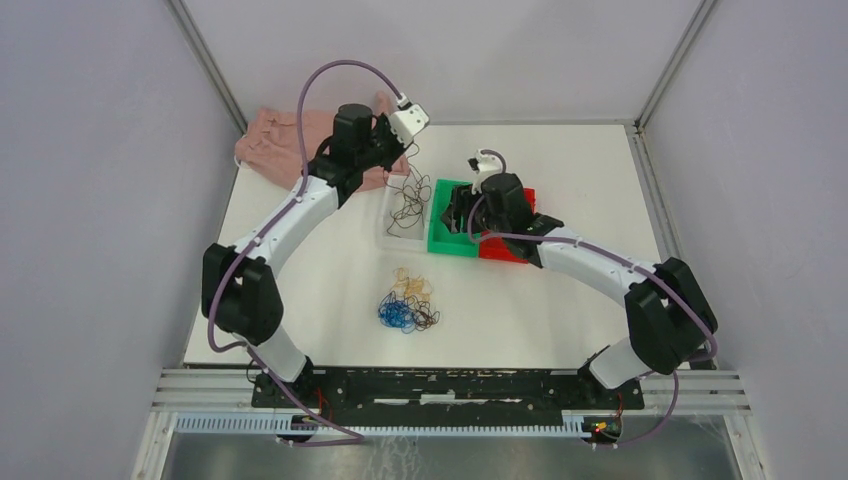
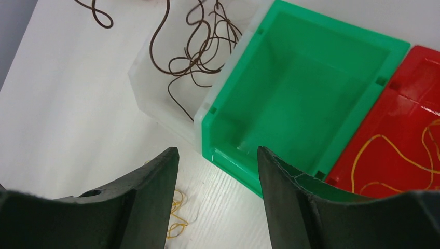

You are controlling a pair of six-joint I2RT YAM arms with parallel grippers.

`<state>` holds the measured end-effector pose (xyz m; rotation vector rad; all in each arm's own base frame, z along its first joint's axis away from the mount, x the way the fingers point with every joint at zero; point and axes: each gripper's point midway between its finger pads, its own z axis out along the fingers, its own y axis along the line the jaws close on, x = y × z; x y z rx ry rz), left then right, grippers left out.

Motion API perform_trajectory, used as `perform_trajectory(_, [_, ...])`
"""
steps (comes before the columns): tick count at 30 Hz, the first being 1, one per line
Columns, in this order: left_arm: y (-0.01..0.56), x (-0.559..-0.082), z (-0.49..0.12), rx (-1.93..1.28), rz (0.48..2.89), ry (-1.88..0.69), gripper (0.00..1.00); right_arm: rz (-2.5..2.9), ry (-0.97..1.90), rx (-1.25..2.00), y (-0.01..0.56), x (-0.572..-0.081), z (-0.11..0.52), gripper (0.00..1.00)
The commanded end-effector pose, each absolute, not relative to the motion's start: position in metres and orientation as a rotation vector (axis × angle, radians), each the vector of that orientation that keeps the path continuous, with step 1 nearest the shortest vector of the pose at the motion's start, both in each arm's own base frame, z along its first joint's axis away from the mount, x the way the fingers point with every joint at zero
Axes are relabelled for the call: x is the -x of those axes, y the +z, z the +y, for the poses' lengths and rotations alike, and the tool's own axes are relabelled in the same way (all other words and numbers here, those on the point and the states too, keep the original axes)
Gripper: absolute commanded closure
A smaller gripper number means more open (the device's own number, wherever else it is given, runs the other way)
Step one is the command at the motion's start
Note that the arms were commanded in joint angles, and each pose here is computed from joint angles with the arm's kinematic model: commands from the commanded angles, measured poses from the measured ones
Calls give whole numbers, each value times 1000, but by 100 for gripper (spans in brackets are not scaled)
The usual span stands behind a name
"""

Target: Untangle the cables

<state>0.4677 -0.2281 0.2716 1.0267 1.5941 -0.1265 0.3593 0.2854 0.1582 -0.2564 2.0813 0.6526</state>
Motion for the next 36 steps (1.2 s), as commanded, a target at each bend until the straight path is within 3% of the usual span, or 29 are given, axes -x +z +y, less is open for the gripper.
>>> perform_trajectory(1, [247,-469,-218,-1091,1621,-50,97,2060,635,158,177,-353,268,36])
perform_trajectory(18, [170,-455,-225,-1297,1701,15,97,2032,616,71,193,-334,241,35])
perform_trajectory(36, [96,-466,-243,-1291,1903,-38,95,2014,582,27,196,-326,220,35])
